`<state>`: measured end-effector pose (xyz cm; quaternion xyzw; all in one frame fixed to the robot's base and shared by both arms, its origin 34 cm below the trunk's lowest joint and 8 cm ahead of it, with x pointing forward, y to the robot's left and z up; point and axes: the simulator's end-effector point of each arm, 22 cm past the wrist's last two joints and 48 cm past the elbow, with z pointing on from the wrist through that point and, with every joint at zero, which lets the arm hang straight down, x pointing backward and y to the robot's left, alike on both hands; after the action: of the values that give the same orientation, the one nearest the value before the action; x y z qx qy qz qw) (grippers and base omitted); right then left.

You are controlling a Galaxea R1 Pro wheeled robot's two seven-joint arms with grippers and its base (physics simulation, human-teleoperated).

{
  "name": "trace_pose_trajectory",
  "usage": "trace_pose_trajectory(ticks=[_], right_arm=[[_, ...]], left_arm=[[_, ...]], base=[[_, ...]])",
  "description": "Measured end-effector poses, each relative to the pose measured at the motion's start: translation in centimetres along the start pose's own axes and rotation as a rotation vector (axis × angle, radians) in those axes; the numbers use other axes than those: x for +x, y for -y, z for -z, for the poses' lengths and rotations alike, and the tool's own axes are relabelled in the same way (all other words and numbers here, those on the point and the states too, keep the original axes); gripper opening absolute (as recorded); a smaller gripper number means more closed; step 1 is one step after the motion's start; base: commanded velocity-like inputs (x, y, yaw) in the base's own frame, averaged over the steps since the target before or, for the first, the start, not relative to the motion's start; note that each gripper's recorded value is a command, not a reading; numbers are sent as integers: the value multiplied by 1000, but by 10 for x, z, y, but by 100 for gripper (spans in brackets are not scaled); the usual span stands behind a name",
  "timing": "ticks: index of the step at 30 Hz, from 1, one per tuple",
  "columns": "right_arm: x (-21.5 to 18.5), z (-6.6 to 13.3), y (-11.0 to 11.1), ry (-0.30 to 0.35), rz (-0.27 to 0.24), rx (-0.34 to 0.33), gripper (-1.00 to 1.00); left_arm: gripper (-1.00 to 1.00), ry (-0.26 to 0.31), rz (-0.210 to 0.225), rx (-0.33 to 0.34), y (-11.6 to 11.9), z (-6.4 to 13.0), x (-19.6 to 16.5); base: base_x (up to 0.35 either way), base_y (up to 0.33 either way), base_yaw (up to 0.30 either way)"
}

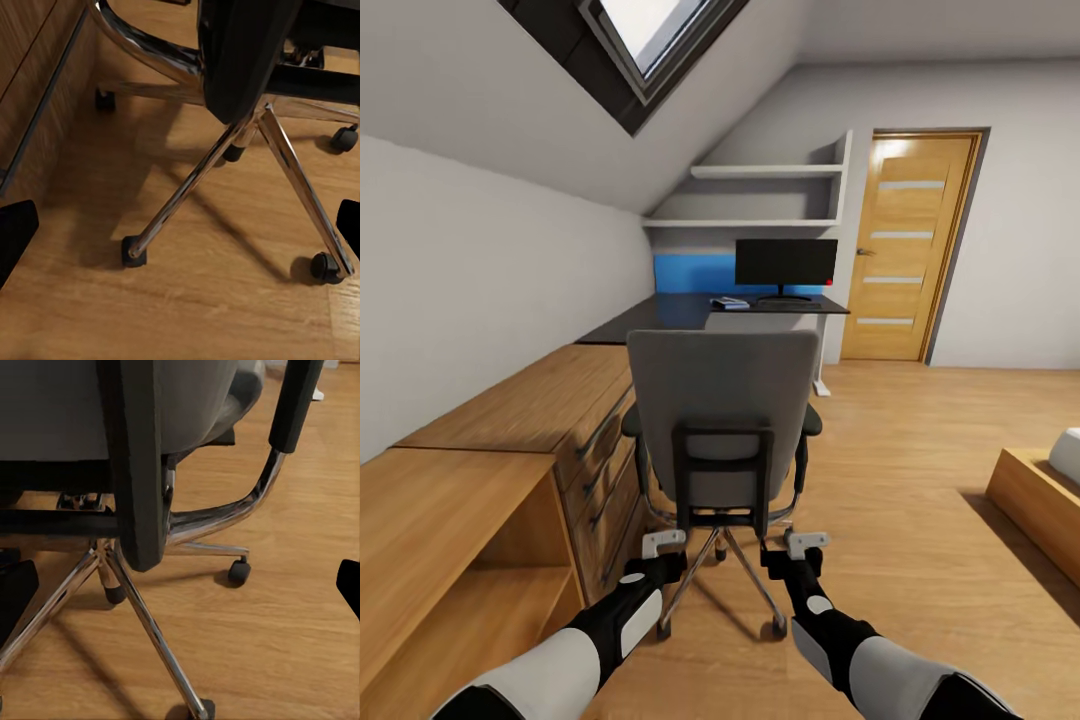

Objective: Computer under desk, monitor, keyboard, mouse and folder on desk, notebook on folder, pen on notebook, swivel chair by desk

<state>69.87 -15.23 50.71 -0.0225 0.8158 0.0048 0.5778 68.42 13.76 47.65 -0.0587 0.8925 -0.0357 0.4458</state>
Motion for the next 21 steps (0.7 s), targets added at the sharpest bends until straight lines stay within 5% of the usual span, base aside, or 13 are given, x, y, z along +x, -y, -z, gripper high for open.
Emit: trace_pose_trajectory(ticks=[13,21], right_arm=[[17,-1,-4,3,-2,-5,100],[19,0,-8,0,-2,-11,100]], left_arm=[[100,-18,-9,-4,-6,-8,27],[100,-32,-19,-11,-9,-8,34]], base=[[1,0,0],[180,0,0]])
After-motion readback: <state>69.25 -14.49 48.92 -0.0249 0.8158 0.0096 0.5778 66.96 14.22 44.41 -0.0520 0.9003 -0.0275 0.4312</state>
